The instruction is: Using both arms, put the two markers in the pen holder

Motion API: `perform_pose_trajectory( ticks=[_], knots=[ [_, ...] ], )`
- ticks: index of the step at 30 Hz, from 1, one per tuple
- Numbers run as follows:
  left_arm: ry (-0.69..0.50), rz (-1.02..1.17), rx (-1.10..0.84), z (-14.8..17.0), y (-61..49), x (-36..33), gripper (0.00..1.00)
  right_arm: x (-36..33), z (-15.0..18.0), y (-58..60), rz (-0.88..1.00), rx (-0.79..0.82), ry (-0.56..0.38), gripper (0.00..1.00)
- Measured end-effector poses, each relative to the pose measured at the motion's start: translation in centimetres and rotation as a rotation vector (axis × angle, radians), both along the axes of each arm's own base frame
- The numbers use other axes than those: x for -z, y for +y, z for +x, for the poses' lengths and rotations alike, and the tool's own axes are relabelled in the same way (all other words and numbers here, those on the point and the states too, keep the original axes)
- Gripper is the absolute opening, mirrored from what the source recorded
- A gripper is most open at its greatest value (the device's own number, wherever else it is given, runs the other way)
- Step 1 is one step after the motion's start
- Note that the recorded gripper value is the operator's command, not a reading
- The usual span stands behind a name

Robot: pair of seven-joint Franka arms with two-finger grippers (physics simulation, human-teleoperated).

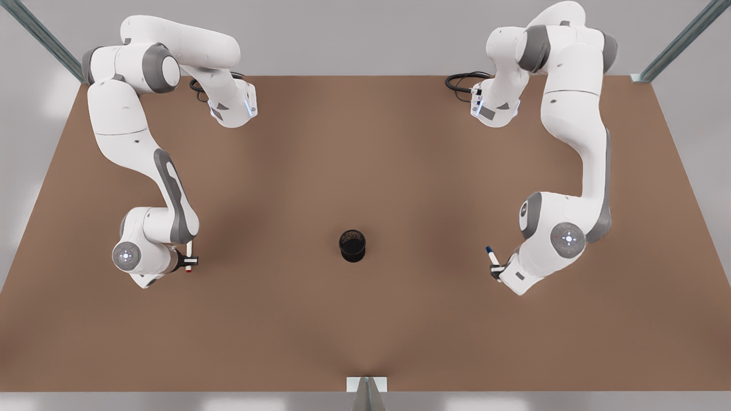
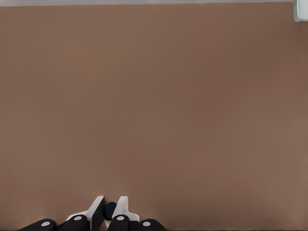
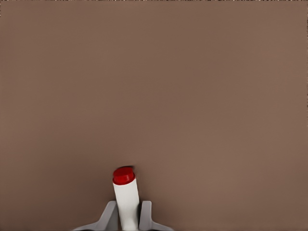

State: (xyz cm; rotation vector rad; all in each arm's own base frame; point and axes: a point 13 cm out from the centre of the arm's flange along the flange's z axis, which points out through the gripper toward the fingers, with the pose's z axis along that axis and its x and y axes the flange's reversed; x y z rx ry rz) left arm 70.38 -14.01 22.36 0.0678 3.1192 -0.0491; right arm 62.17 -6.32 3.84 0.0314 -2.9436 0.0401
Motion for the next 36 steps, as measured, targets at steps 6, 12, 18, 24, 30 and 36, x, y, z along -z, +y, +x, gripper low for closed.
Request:
perform_pose_trajectory(
  ticks=[6, 12, 18, 24, 30, 36],
  knots=[
    [0.002, -0.046, 0.096, -4.5, -14.7, -8.9, 0.21, -1.8, 1.0, 0.4, 0.009, -0.012, -0.031, 0.22],
    [-0.091, -0.179, 0.055, -6.2, -27.7, -10.5, 0.21, -12.8, 5.7, 3.2, 0.015, -0.064, -0.191, 0.22],
    [-0.154, -0.372, -0.164, -3.9, -33.7, -8.0, 0.21, -23.7, 9.1, 9.6, 0.065, -0.139, -0.323, 0.22],
    [-0.133, -0.484, -0.331, -3.8, -35.8, -7.9, 0.21, -29.4, 9.5, 16.9, 0.142, -0.21, -0.357, 0.22],
    [-0.191, -0.421, -0.286, -4.3, -36.4, -6.3, 0.21, -30.3, 8.9, 21.5, 0.209, -0.242, -0.361, 0.23],
    [-0.223, -0.353, -0.227, -5.6, -37.4, -3.8, 0.21, -30.6, 9.1, 22.6, 0.238, -0.234, -0.377, 0.23]
  ],
)
